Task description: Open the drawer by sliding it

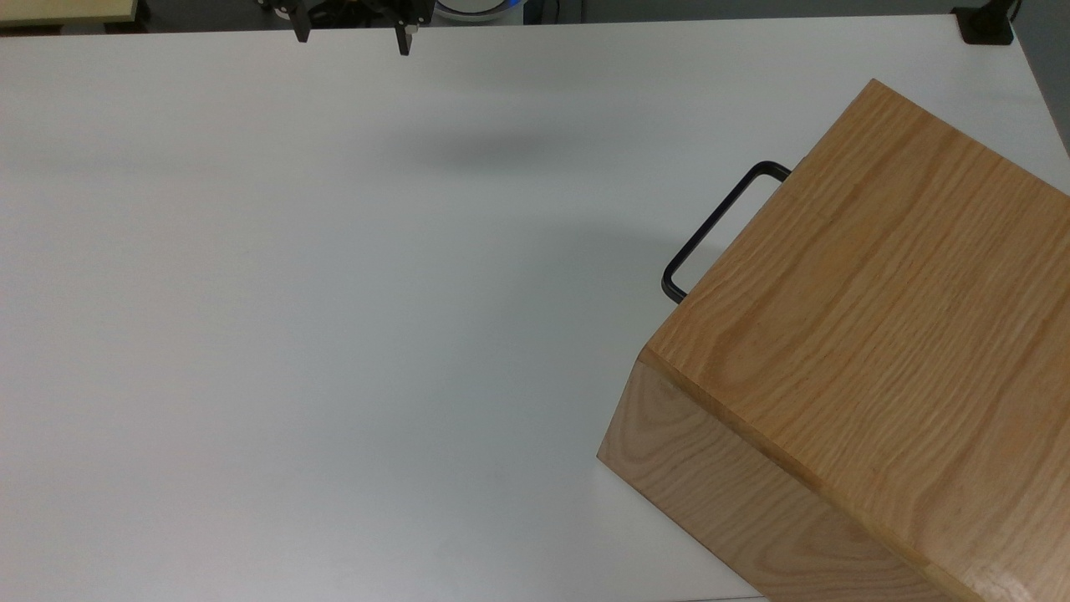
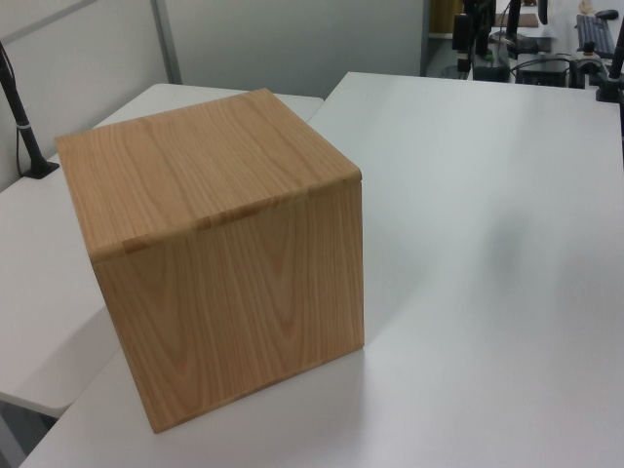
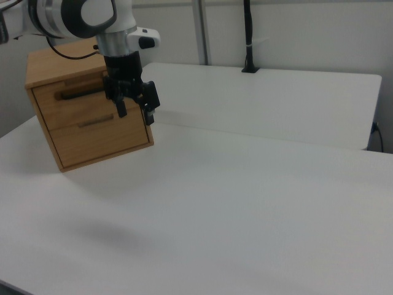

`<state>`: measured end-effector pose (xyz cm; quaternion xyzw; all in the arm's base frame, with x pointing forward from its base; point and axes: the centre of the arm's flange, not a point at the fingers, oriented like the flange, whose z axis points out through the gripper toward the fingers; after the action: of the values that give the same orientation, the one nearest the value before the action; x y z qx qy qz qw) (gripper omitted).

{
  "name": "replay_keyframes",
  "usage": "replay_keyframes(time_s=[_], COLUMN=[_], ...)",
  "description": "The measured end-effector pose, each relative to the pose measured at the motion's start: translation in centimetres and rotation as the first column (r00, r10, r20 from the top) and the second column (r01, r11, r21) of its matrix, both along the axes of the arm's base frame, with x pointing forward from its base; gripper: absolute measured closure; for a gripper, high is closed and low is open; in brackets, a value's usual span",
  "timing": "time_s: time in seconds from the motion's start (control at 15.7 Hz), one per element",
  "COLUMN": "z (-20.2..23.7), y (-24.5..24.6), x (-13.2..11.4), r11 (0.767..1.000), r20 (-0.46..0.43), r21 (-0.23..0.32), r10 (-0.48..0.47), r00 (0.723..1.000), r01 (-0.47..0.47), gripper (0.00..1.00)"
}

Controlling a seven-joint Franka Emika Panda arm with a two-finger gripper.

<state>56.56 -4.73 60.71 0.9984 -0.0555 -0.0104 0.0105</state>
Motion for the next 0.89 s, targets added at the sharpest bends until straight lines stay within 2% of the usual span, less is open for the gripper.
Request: replay_keyframes(time_s=[0.51, 0.89], z=[-0.2, -1.7], y=[0.3, 0.7], x=[0.1, 1.2], r11=[1.000, 1.000], r20=[-0.004, -0.014], r21=[0.000, -0.005], r10=[0.006, 0.012], r00=[1.000, 1.000], r01=[-0.006, -0.012], gripper=[0.00, 0.00])
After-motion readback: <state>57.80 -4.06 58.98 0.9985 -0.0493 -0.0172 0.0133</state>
